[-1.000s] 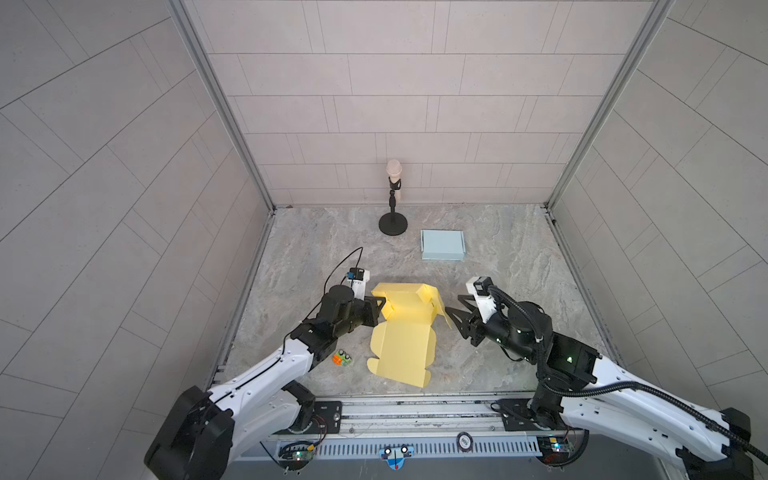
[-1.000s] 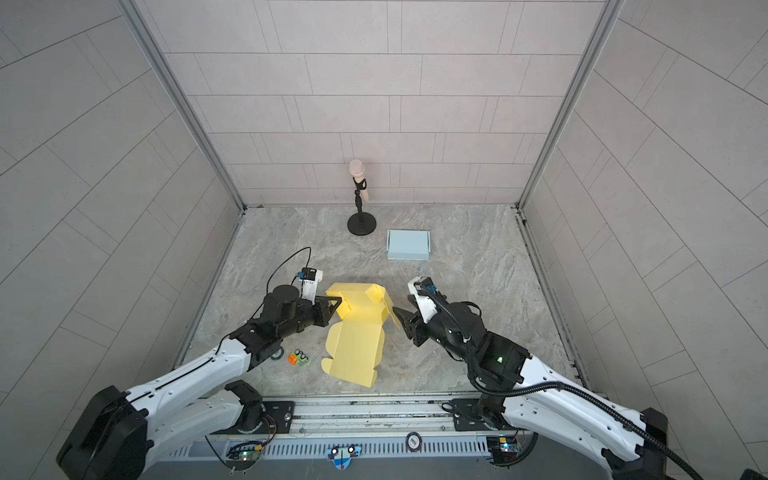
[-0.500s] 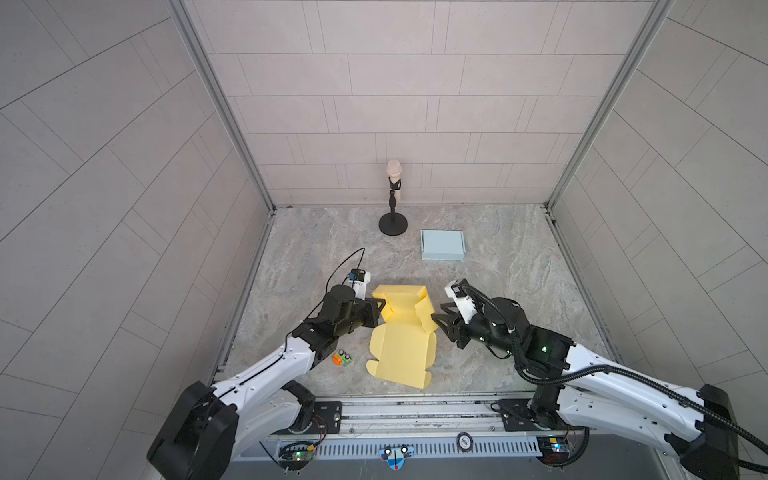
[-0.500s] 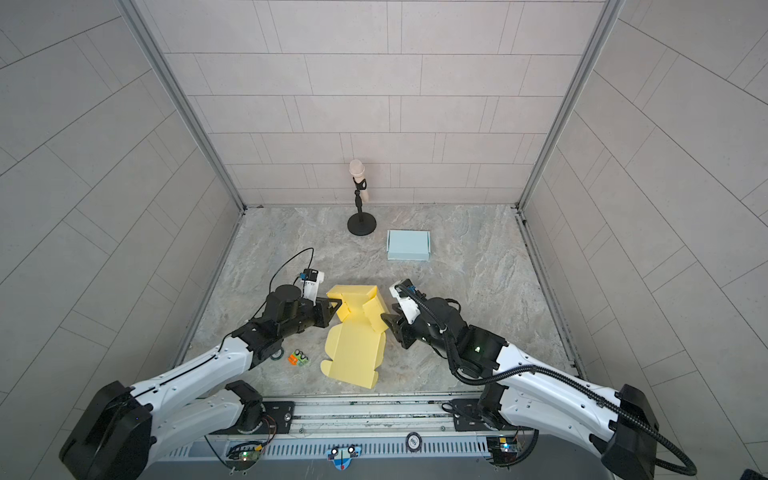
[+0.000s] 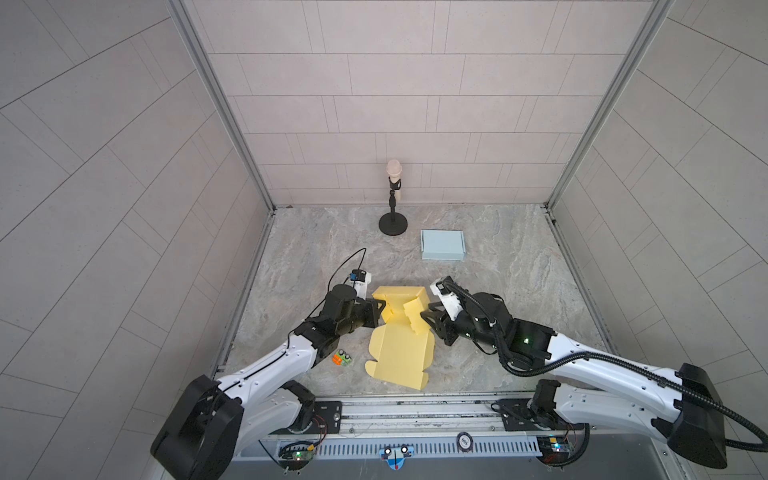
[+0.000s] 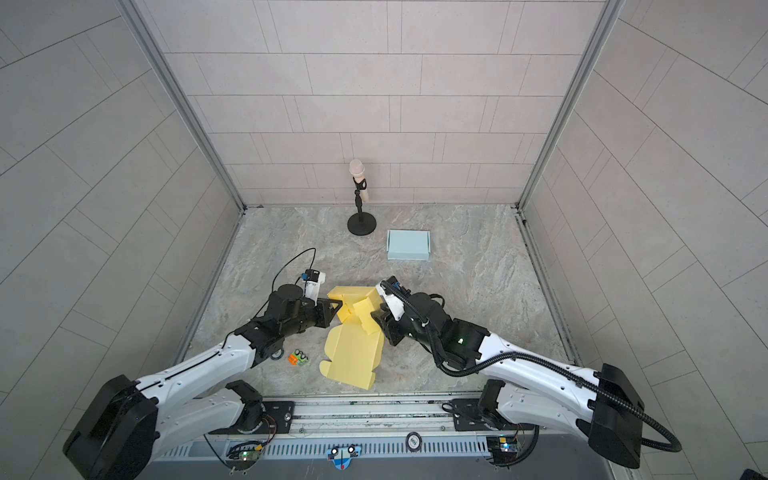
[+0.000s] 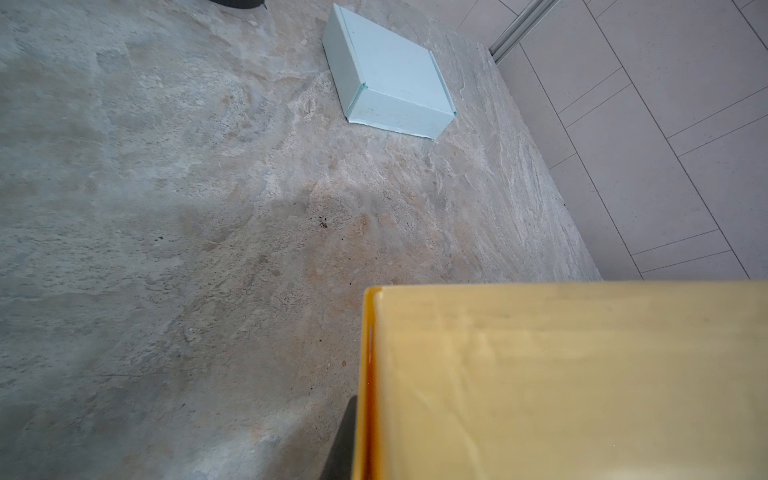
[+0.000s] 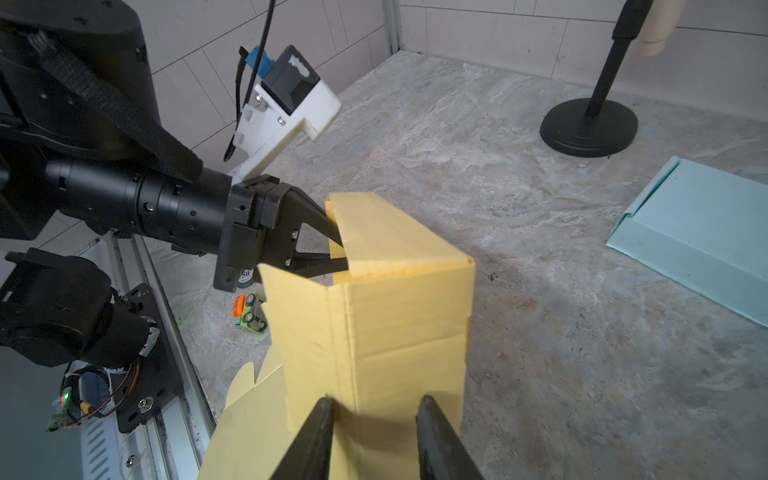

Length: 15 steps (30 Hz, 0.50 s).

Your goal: Fold the paper box

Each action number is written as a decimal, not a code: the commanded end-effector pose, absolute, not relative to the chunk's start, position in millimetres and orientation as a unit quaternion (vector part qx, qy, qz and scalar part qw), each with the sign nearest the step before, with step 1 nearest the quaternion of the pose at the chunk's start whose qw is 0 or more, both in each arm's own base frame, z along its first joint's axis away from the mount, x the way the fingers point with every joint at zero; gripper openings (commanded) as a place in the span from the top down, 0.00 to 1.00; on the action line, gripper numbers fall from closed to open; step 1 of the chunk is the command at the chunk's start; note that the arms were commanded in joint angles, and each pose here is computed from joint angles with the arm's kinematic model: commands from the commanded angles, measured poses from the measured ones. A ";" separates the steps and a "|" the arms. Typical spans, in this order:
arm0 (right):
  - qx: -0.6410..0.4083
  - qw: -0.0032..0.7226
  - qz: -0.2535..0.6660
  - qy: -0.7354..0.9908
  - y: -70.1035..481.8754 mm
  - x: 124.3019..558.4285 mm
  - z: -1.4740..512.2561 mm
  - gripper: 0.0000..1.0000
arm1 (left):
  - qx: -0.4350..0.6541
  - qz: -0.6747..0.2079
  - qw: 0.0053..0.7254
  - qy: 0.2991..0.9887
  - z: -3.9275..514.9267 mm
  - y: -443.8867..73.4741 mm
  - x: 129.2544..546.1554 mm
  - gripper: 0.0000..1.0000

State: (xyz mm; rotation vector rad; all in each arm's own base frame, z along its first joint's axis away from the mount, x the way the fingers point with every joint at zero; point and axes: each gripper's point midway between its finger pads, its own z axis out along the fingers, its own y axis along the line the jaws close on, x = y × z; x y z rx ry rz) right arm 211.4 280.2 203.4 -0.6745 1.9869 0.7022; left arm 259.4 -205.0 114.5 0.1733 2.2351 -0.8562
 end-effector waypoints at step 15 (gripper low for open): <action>-0.264 0.459 0.223 0.818 295.2 222.6 202.7 0.64 | 0.069 -0.350 0.380 0.854 129.5 -210.8 265.5 0.90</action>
